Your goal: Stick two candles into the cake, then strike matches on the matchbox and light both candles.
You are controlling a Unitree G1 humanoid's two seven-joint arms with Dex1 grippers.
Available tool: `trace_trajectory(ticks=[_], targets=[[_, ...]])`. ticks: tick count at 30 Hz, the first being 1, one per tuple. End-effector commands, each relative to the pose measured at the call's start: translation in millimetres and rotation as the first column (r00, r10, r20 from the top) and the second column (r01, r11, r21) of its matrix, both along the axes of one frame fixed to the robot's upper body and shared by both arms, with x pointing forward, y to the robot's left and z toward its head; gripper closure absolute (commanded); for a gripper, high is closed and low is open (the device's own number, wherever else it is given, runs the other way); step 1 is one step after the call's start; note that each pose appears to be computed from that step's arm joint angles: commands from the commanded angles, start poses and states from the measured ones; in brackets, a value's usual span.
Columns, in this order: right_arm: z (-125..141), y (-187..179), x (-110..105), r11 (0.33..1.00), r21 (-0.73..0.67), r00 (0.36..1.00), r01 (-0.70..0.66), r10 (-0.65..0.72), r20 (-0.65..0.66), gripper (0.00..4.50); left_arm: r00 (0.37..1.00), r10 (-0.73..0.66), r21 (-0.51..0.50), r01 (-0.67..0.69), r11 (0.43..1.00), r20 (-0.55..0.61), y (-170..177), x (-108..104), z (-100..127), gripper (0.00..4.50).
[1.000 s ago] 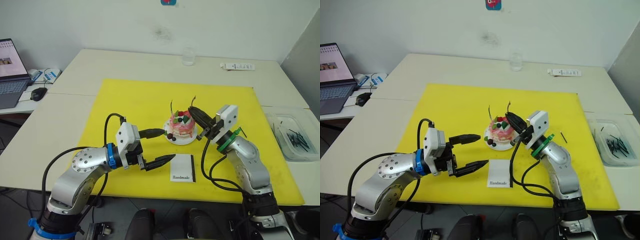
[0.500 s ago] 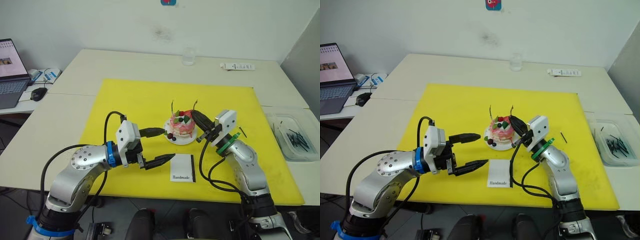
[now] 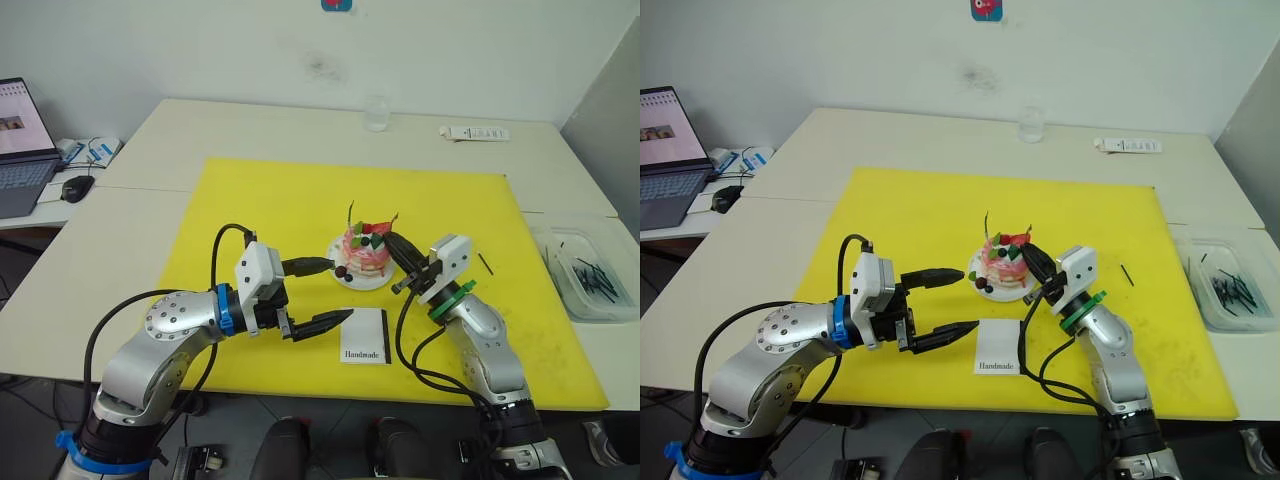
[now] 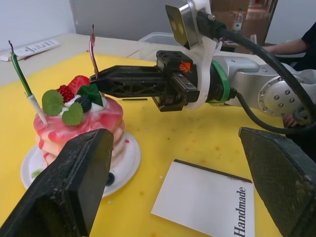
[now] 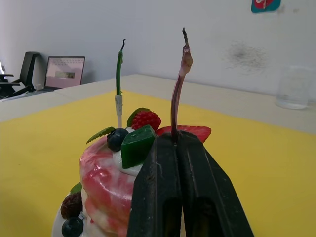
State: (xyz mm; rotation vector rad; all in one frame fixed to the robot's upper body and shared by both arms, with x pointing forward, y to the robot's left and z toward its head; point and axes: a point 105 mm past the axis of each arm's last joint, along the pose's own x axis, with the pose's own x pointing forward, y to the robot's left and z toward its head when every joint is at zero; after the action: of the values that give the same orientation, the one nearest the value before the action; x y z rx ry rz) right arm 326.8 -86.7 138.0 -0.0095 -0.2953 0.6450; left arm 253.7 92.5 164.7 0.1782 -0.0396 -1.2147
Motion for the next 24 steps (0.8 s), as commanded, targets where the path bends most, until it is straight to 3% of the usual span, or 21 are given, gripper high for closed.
trace_trajectory(ticks=[1, 7, 17, 21, 24], targets=[[-3.5, 5.0, -2.6, 1.000, -0.009, 1.000, -0.019, 0.019, -0.008, 4.49, 0.999, -0.030, -0.014, 0.031, 0.999, 0.038, -6.0, -6.0, 9.4, 0.00], [9.8, 5.0, -3.4, 1.000, 0.011, 0.999, -0.016, 0.016, 0.039, 4.49, 0.999, -0.029, -0.012, 0.030, 0.999, 0.035, -6.1, -6.1, 6.2, 0.00], [27.9, -1.7, -4.2, 1.000, 0.001, 0.995, 0.020, -0.020, 0.095, 1.18, 0.999, -0.019, 0.004, 0.019, 1.000, 0.037, -7.1, -4.0, 0.6, 0.00], [36.5, -12.2, -17.6, 0.999, -0.052, 0.994, 0.015, -0.010, 0.109, 1.18, 1.000, 0.024, 0.006, -0.024, 1.000, 0.007, -0.7, 0.7, -1.6, 0.00], [38.5, -28.4, -35.4, 0.992, -0.122, 0.998, -0.014, 0.021, 0.054, 1.18, 0.994, 0.062, 0.081, -0.054, 0.995, -0.089, 15.7, -0.4, -17.3, 0.00]])
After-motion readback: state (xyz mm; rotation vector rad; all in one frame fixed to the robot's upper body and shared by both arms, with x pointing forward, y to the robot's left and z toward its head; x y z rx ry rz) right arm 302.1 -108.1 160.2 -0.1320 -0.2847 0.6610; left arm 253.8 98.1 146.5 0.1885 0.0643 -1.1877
